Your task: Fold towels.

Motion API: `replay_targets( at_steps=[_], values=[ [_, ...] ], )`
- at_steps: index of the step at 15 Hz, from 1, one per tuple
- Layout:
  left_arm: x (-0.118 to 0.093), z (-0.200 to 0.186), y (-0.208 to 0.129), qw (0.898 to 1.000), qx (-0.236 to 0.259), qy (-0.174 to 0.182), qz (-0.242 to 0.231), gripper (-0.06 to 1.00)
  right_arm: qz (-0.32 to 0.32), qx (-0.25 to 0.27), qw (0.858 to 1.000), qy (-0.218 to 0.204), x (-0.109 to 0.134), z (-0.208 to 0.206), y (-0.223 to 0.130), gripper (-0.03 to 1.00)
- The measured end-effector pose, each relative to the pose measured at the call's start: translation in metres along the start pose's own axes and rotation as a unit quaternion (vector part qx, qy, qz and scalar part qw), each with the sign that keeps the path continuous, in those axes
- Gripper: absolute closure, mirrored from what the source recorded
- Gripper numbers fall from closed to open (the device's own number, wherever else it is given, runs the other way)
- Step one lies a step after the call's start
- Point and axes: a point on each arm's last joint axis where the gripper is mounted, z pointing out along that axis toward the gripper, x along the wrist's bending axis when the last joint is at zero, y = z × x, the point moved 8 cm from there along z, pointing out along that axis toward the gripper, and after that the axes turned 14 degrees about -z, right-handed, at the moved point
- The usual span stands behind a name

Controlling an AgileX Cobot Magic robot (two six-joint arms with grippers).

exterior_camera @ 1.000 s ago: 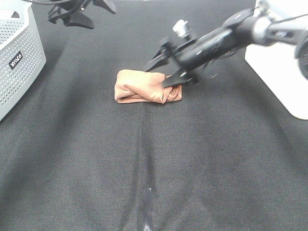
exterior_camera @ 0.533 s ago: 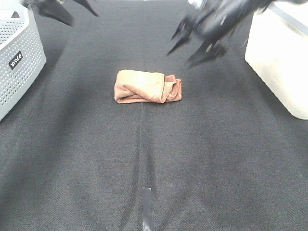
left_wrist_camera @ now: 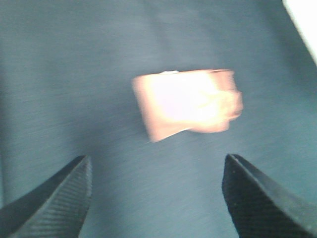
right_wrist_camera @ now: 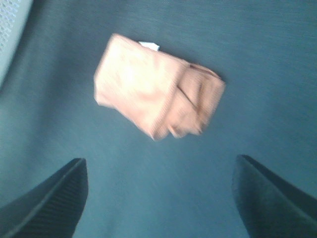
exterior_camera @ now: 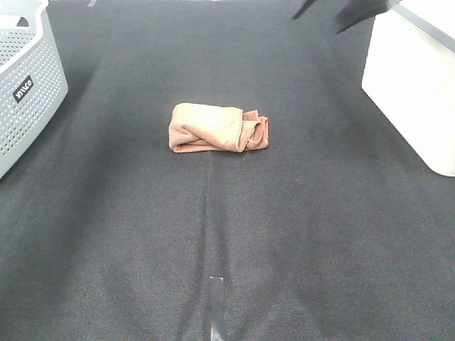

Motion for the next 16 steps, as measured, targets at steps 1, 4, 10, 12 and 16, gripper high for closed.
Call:
replay_targets(
  at_steps=[1,4,10,12,16],
  values=[
    [0.006,-0.015,-0.007,1.0,-0.006,0.02,0.008,0.25,-0.002,0.004,1.0,-0.015,0.004,-0.015,-0.011,0.21],
    [0.02,-0.053,-0.047,0.998,0.0,0.056,0.018,0.25,-0.006,0.018,0.999,-0.043,0.022,-0.05,-0.051,0.21],
    [0.046,-0.115,-0.178,0.997,0.021,0.066,0.015,0.24,0.001,0.056,0.996,-0.072,0.062,-0.091,-0.176,0.21],
    [0.057,-0.129,-0.225,0.998,0.015,0.064,0.017,0.24,-0.001,0.063,0.995,-0.082,0.073,-0.096,-0.223,0.21],
    [0.077,-0.151,-0.309,0.997,-0.051,0.045,0.031,0.24,-0.023,0.038,0.991,-0.126,0.087,-0.101,-0.311,0.21]
  ],
)
